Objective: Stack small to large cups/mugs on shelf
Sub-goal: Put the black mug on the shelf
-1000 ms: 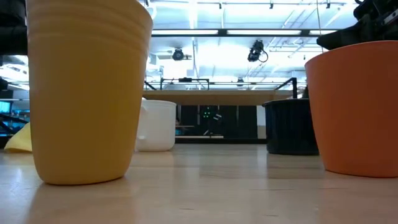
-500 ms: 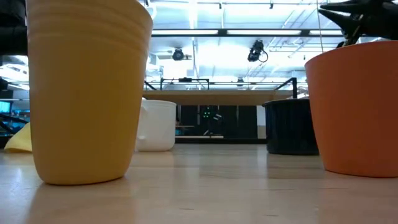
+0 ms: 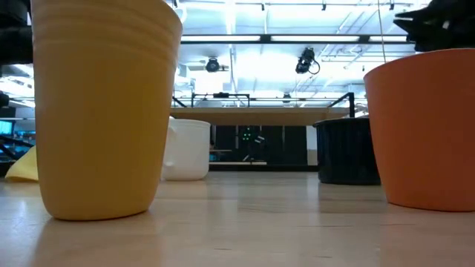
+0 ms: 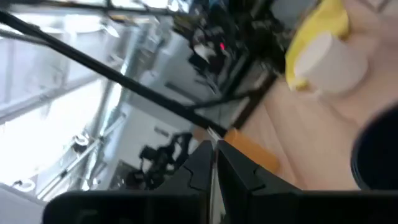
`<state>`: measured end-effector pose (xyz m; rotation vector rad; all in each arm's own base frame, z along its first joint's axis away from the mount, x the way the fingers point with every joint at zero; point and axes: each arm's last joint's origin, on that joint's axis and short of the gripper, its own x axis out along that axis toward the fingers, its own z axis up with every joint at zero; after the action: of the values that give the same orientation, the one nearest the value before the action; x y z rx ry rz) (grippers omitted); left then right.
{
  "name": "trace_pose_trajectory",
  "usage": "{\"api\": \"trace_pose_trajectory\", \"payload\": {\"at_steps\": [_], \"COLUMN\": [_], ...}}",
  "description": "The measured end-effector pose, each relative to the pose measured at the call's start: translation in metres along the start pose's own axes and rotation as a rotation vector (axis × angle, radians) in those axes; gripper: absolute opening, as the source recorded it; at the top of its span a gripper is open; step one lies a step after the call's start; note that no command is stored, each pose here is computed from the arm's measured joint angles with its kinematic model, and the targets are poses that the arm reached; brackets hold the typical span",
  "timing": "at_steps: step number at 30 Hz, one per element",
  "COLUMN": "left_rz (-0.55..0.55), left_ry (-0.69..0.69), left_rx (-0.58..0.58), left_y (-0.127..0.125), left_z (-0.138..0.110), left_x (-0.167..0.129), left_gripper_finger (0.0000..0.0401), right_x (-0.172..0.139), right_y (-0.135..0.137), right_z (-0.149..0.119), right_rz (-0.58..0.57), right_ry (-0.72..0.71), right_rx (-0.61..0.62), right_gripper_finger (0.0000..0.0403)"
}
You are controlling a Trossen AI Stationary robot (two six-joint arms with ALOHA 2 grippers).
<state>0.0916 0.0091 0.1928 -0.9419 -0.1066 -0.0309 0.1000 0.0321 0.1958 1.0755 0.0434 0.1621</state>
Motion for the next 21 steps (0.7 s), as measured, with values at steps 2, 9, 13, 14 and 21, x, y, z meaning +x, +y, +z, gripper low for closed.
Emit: {"api": "trace_pose_trajectory", "payload": {"at_steps": [2,9,13,14,21], "left_rz": [0.028,0.103,0.130,0.131,0.132], "left_ry": [0.006,0.040,0.044,0.042,0.034], "left_rx": [-0.007,-0.013,-0.015,-0.015,0.000], "left_y": [0.001,0.005,0.005,0.005,0.003], "left_z": [-0.003,-0.010,-0.013,-0.013,-0.014], "left_x": [0.000,0.005,0.009,0.010,0.015], "left_gripper_finger": [0.0035,0.0026,0.0025,0.0025,0.0025], "right_x": [0.002,0.011,0.016,0.018,0.027], "right_y": [0.000,0.030,0.063,0.069,0.084], "right_z": [-0.003,0.006,0.021,0.024,0.028], "right_rz": [-0.032,-0.054,-0.064,-0.094,-0.497], "right_ry": [0.005,-0.024,-0.040,-0.035,0.175], "right_rx": [-0.004,-0.028,-0.117,-0.136,-0.136], "right_gripper_finger": [0.0030,0.0030,0.0030,0.0030,0.0030]}}
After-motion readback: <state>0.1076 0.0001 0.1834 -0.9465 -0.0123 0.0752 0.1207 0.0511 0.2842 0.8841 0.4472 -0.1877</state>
